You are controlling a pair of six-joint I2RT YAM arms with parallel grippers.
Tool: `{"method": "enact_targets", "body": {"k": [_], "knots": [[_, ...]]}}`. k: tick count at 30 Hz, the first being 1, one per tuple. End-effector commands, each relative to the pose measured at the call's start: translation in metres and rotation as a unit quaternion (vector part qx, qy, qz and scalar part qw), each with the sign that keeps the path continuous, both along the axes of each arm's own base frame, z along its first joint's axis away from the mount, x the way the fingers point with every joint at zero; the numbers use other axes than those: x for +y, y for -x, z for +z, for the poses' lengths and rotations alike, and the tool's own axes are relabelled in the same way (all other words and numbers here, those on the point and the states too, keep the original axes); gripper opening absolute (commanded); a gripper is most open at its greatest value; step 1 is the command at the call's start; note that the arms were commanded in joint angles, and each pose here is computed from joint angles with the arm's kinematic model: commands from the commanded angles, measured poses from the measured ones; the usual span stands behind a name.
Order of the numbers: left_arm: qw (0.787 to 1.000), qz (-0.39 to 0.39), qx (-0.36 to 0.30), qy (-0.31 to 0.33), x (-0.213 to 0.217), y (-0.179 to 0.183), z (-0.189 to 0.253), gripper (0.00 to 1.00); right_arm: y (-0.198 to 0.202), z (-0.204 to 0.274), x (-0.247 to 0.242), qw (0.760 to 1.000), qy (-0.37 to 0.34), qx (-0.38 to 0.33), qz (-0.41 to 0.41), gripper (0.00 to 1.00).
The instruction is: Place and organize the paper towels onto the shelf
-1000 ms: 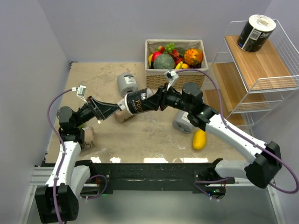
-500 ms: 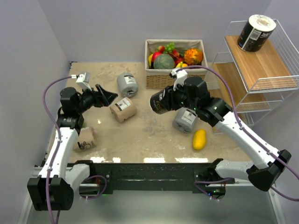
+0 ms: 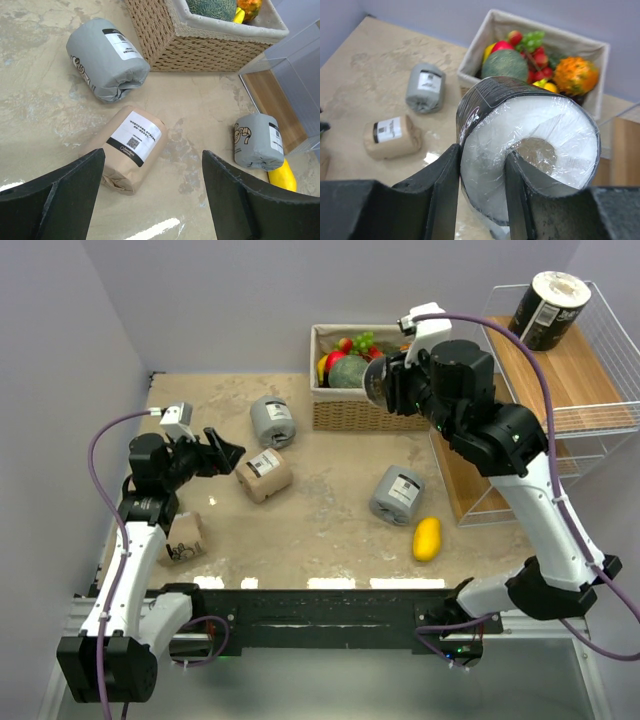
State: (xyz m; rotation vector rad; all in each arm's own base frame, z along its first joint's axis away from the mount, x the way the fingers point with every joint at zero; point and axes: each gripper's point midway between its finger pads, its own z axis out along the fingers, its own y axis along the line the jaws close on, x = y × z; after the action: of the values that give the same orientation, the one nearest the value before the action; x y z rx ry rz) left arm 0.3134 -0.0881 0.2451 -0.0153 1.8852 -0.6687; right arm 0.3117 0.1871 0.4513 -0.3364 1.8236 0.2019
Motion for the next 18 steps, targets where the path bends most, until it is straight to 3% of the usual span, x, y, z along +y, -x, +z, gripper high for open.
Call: {"method": "enact_targets", "body": {"k": [1, 10, 18], "knots": [[1.000, -0.006, -0.015, -0.011, 0.000, 0.002, 0.003, 0.84, 0.004, 0.047, -0.054, 0.992, 0.051, -0.064, -0.093, 0.28], [1.000, -0.006, -0.023, -0.009, -0.001, 0.004, 0.006, 0.84, 0.024, 0.078, -0.125, 0.963, 0.108, -0.098, -0.228, 0.28], [1.000, -0.007, -0.021, -0.008, -0.001, 0.004, 0.006, 0.85, 0.037, 0.097, -0.159, 0.936, 0.156, -0.121, -0.291, 0.28]]}}
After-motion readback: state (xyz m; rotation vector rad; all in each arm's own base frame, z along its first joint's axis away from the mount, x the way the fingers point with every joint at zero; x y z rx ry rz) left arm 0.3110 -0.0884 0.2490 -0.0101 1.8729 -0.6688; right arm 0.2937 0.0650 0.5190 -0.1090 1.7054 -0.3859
